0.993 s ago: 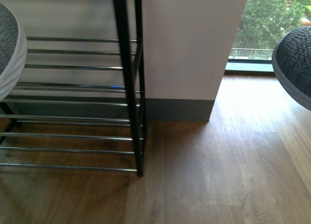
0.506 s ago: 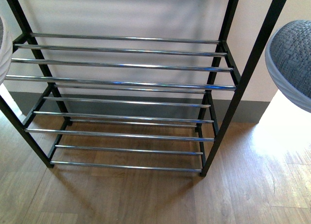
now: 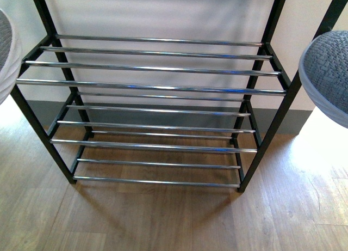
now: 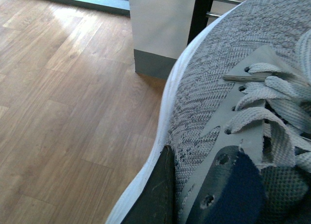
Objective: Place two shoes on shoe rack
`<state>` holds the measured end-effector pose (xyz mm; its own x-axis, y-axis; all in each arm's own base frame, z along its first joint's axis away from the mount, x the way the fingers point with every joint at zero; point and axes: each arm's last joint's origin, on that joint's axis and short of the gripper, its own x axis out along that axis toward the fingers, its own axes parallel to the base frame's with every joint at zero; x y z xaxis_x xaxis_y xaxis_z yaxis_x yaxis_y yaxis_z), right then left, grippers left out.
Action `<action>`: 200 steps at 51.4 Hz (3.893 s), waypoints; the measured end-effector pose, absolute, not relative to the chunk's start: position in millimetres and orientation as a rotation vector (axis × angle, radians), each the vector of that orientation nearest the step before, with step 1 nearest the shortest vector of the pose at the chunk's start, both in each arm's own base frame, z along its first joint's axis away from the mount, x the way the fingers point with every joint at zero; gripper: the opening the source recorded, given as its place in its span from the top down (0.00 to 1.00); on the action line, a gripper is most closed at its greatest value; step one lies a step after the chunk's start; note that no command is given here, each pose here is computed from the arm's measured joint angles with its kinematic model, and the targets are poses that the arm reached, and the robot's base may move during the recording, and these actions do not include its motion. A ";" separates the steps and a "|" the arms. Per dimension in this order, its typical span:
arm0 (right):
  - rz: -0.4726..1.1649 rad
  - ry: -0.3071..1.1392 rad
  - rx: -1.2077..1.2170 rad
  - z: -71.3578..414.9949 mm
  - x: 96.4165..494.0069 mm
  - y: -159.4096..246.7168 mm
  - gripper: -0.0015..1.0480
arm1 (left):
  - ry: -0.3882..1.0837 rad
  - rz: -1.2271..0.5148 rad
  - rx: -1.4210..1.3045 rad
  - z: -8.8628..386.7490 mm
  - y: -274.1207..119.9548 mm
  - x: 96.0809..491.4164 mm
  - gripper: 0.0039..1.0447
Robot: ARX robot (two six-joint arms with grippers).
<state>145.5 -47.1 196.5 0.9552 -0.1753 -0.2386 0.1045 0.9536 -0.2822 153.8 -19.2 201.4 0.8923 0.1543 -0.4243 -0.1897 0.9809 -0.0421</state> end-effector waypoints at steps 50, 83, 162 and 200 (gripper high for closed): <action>-0.154 0.269 -0.271 195.8 145.4 -47.4 0.99 | 0.436 0.165 -0.085 201.1 -19.8 153.9 0.99; -0.146 0.266 -0.270 196.3 145.5 -47.3 0.99 | 0.434 0.177 -0.083 201.3 -19.2 153.8 0.99; -0.327 0.528 0.419 200.0 399.2 35.1 0.99 | 0.435 0.166 -0.086 201.2 -19.6 153.8 0.99; -0.382 0.477 0.186 156.0 405.1 21.2 0.84 | 0.435 0.166 -0.086 201.2 -19.6 153.8 0.99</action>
<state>405.1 21.2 156.0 0.8195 -0.3140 -0.4793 0.3996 0.9127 0.0854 153.8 -19.6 201.2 0.8934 0.1420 -0.4263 -0.1786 0.9828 -0.0469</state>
